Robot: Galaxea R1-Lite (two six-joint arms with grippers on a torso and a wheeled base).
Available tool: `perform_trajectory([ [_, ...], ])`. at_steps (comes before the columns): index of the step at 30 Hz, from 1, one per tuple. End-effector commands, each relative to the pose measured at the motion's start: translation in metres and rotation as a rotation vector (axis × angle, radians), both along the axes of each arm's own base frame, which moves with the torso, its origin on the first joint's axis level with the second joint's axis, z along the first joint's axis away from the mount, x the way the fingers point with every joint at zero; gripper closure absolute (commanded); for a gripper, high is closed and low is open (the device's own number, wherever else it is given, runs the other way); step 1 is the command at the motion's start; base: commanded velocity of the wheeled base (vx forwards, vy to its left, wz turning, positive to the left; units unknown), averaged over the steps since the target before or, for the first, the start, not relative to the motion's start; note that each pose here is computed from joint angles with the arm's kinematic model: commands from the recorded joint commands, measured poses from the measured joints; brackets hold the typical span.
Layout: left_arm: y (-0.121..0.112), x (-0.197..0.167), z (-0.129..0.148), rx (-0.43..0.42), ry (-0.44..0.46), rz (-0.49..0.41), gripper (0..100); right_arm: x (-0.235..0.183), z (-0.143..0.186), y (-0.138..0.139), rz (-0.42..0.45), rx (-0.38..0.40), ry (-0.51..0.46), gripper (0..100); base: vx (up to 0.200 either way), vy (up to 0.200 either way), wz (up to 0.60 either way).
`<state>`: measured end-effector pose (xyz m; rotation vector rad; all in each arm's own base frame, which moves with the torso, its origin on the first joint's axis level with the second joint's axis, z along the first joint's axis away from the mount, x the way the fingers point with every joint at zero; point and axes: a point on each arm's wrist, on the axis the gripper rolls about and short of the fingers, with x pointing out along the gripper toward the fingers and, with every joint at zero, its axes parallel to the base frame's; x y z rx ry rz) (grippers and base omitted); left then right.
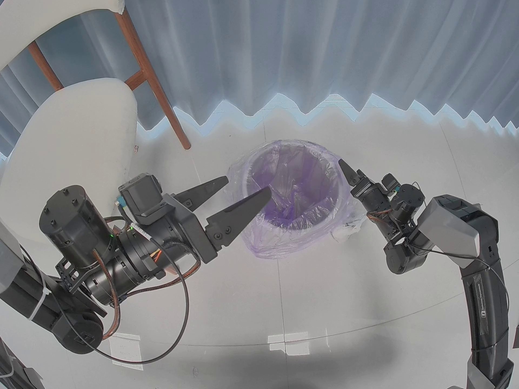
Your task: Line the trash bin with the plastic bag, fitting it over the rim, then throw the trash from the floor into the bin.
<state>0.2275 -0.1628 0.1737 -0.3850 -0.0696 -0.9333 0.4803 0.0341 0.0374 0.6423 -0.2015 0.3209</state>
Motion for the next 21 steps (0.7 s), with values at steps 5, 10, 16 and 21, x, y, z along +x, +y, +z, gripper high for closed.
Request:
perform_trajectory([
  [5, -0.0005, 0.0, -0.0004, 0.001, 0.001, -0.002, 0, 0.0008, -0.0001, -0.0081, -0.015, 0.008, -0.015, 0, 0.0, 0.0, 0.0],
  [10, 0.0001, -0.0009, -0.0014, 0.003, 0.005, -0.002, 0, 0.0004, -0.0015, -0.0059, -0.011, 0.005, -0.011, 100, 0.0, 0.0, 0.0],
  [16, 0.0001, -0.0009, -0.0014, 0.003, 0.005, -0.002, 0, 0.0003, -0.004, -0.0052, -0.01, 0.003, -0.005, 100, 0.0, 0.0, 0.0],
  [21, 0.0, -0.0007, -0.0018, 0.004, 0.006, -0.002, 0, 0.0009, -0.0023, -0.0067, -0.013, 0.005, -0.011, 100, 0.0, 0.0, 0.0],
])
